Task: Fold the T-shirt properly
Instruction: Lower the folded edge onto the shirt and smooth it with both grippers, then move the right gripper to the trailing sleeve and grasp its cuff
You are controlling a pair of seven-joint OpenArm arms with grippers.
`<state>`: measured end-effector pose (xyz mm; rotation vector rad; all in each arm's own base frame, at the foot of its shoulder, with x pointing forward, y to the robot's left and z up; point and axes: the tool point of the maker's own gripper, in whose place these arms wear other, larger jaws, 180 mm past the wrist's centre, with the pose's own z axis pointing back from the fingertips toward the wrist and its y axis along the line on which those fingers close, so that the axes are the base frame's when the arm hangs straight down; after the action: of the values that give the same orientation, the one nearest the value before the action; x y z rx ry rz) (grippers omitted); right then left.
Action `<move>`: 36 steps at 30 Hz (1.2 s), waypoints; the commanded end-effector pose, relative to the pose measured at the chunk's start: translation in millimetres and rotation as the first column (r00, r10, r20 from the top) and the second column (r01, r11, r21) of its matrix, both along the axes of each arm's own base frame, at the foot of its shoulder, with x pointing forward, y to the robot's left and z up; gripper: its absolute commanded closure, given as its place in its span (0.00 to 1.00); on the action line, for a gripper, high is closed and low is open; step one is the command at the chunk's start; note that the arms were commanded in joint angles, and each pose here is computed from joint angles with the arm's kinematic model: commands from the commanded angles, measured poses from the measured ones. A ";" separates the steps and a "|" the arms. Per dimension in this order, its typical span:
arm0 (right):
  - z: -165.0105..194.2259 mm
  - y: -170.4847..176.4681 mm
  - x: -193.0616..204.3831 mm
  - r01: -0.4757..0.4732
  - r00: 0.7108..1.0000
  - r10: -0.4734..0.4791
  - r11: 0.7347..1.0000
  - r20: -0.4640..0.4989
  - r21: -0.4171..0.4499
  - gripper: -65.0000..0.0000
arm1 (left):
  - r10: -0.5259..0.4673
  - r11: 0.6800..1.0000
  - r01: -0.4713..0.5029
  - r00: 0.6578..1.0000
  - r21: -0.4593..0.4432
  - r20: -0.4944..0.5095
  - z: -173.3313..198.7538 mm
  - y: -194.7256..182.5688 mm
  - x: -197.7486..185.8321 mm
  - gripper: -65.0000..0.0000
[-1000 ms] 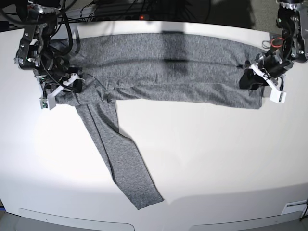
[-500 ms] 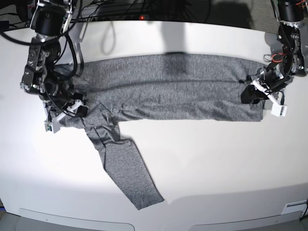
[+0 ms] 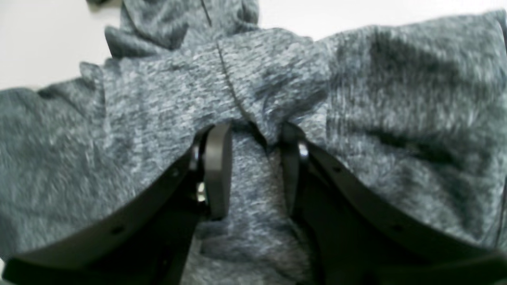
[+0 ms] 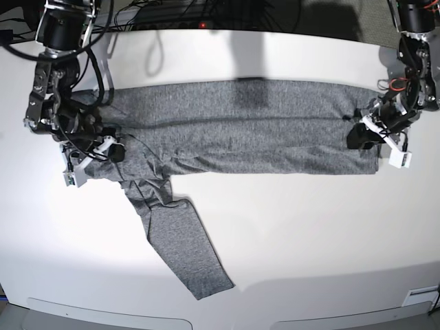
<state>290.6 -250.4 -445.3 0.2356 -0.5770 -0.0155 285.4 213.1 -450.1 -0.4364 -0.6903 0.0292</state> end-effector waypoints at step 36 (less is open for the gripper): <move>80.8 7.2 18.0 -0.128 0.980 0.143 0.985 0.140 -0.115 0.67 | -0.093 0.991 0.086 0.993 0.099 0.068 44.7 -6.7 7.1 0.73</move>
<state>298.4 -240.1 -379.2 0.1829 -0.6572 0.1529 282.5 202.3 -418.7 -0.3827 -0.6948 -0.0912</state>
